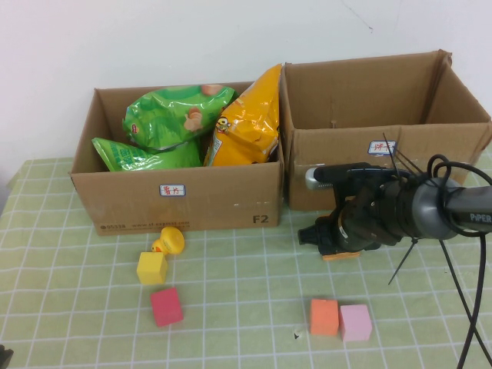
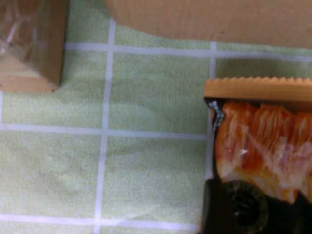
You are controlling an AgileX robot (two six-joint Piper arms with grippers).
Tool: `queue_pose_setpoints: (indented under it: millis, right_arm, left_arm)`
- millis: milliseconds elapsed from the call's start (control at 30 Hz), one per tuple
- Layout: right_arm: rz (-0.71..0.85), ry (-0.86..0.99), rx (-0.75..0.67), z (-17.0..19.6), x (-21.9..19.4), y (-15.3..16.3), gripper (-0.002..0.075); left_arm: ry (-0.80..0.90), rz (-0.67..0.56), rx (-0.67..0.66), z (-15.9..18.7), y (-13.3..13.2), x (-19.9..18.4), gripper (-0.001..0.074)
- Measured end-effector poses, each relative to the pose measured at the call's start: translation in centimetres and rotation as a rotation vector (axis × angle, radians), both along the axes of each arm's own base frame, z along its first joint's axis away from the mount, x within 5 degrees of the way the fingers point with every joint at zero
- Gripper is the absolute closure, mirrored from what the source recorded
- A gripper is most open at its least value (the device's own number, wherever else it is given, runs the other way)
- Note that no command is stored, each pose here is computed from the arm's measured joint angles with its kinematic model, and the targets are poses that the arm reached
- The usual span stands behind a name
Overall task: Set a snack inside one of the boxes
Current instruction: Pick up the biscuit
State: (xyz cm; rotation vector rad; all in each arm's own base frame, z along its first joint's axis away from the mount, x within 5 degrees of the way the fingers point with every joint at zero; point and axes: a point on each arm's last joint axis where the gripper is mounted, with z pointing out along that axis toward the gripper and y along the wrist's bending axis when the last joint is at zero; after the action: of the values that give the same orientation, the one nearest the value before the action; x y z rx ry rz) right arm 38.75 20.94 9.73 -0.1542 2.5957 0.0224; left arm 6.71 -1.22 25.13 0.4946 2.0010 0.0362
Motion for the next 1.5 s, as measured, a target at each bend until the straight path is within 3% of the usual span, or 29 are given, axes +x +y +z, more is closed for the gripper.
queue_pose_setpoints:
  millis: [367, 767, 1000, 1300, 1500]
  right_arm:
    - [-0.018, 0.016, -0.033, 0.3, -0.2, -0.3, 0.0356]
    - [-0.061, 0.002, 0.025, 4.6, -0.8, -0.4, 0.0372]
    - [-0.031, -0.008, 0.041, 3.9, -0.6, 0.0, 0.037]
    - [-0.015, -0.015, 0.02, 1.7, 0.3, 0.4, 0.0222]
    - [0.022, -0.03, -0.053, 1.3, 0.6, 0.1, 0.0193]
  left_arm:
    - [0.0, 0.0, 0.0, 0.0, 0.0, 0.0, 0.0737]
    - [0.0, 0.0, 0.0, 0.0, 0.0, 0.0, 0.0737]
    - [0.001, 0.0, -0.003, 0.0, 0.0, 0.0, 0.0737]
    - [0.001, 0.0, -0.003, 0.0, 0.0, 0.0, 0.0737]
    - [0.001, 0.0, -0.003, 0.0, 0.0, 0.0, 0.0737]
